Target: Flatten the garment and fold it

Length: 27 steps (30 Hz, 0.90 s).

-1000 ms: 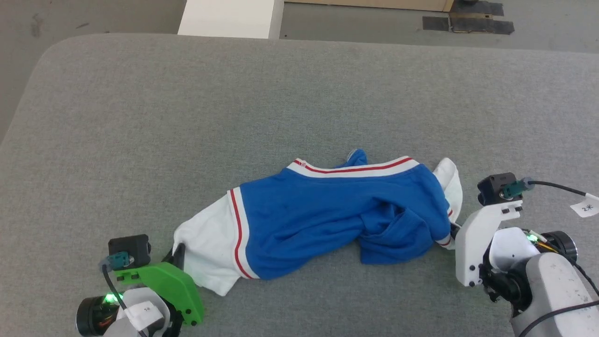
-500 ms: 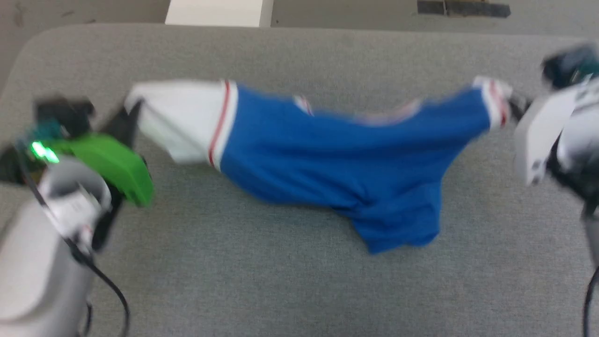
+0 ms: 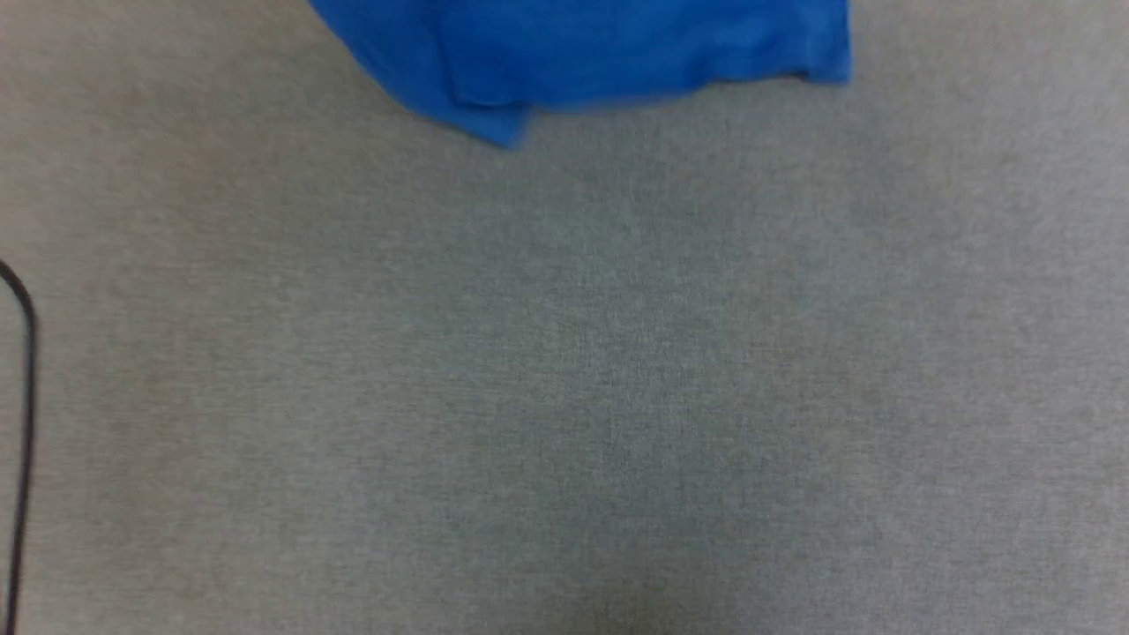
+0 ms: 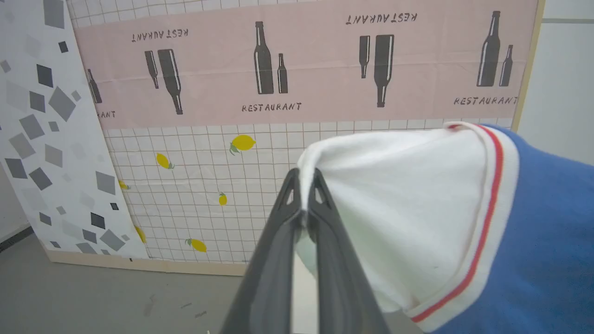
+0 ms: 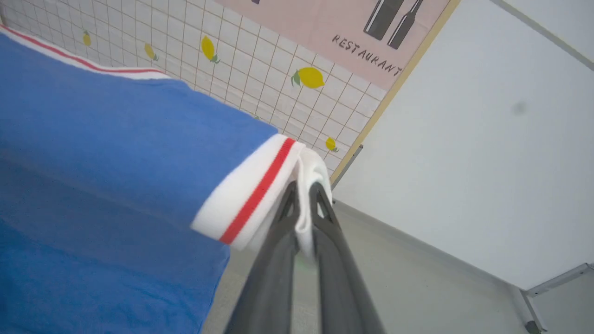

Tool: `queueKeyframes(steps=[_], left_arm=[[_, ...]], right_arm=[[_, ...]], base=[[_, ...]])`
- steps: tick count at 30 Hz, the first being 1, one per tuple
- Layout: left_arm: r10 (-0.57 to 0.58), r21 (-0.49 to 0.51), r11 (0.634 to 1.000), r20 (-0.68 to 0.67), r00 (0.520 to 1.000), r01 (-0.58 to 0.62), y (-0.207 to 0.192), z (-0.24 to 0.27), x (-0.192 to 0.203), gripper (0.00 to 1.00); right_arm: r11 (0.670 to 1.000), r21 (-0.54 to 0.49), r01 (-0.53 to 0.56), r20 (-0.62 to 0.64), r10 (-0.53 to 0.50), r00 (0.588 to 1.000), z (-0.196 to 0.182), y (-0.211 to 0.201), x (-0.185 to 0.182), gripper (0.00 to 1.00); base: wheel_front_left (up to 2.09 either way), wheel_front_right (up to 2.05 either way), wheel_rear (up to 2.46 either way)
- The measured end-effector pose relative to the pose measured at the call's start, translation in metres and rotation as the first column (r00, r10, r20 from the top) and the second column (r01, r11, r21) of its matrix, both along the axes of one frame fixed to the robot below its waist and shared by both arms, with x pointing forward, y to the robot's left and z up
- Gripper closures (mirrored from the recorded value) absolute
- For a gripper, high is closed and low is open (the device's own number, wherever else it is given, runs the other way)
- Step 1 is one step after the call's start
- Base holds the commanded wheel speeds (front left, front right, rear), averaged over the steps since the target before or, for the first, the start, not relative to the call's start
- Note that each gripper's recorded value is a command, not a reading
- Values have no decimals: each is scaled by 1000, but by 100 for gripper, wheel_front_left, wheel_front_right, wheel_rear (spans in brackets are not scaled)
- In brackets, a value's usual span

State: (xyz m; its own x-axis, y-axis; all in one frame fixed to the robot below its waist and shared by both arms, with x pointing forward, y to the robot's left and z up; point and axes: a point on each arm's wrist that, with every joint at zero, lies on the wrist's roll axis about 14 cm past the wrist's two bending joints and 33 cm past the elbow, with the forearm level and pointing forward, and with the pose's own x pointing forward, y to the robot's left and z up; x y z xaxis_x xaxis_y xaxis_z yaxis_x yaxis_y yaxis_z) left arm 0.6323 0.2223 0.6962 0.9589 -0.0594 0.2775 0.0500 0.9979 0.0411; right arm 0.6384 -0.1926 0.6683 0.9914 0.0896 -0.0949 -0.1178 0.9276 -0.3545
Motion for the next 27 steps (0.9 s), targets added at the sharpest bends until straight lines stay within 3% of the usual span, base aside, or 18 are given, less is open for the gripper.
queueKeyframes(steps=[6, 10, 15, 19, 22, 27], left_arm=[[60, -68, 997, 192, 980, -48, 5, 29, 28, 100], [90, -97, 993, 286, 954, -65, 10, 35, 35, 100], [83, -95, 994, 292, 953, -58, 10, 31, 36, 100], [50, -42, 998, 171, 984, -43, 7, -11, 35, 100], [29, 3, 1000, 14, 999, -29, 7, -69, 25, 100], [14, -4, 1000, -210, 978, -16, 12, -143, -18, 100]], right_arm=[[999, 33, -3, 242, -5, 970, 46, 4, 34, 100], [999, 46, -11, 378, -7, 926, 67, 2, 44, 100], [998, 57, -12, 382, -11, 924, 63, 3, 49, 100], [997, 75, -30, 286, 7, 958, 24, 8, 49, 100], [994, 107, -38, 118, 26, 993, -42, 10, 38, 100], [981, 195, -15, -163, 48, 985, -134, 6, -13, 100]], base=[[0, 0, 0], [0, 0, 0], [0, 0, 0], [0, 0, 0], [0, 0, 0], [0, 0, 0]])
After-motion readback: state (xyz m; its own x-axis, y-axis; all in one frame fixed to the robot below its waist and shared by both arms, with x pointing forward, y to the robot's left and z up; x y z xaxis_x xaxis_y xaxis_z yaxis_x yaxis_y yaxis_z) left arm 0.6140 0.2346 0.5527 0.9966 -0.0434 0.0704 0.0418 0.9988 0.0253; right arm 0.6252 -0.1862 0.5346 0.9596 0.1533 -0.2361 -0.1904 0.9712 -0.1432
